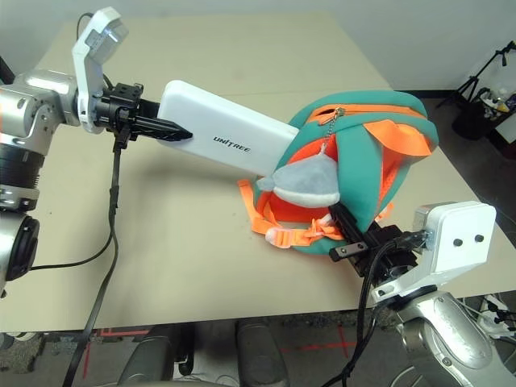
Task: Put the pencil case into the backpack and zip it.
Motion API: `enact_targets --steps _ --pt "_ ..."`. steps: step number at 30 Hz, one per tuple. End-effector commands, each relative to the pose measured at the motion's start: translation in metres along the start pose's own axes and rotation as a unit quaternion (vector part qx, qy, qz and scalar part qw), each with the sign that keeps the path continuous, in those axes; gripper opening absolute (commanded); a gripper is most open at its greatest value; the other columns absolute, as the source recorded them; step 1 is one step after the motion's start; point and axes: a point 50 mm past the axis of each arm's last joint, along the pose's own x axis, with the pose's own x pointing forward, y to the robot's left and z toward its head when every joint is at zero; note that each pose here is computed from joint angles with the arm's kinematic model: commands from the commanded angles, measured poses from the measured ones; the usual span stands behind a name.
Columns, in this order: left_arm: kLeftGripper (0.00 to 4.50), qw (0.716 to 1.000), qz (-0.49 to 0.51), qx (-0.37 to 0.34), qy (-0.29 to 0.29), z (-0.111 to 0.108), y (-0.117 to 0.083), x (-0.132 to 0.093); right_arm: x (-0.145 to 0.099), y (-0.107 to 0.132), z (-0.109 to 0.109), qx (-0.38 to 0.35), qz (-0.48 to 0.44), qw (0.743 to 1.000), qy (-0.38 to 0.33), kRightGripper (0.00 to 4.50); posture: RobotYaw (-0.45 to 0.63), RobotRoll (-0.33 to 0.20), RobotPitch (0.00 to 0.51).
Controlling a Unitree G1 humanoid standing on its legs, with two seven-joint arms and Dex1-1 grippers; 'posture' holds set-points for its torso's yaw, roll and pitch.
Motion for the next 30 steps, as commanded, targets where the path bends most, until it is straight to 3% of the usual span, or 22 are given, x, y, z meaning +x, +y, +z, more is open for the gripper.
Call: enact_targets --steps 1,21,30 --pt "1.38 1.0 -0.014 0.017 0.008 0.002 0.002 0.012 0.001 0.002 -0.003 0.004 0.005 1.0 0.007 0.21 -0.23 0.0 0.143" --pt "1.38 0.998 -0.002 0.059 0.006 -0.003 0.017 0.063 0.009 0.006 -0.006 0.011 0.016 1.0 0.001 0.21 -0.23 0.0 0.148" --pt "1.36 0.996 0.026 0.083 -0.032 0.029 0.023 0.048 0.013 0.005 -0.008 0.01 0.024 1.0 0.001 0.21 -0.21 0.0 0.147"
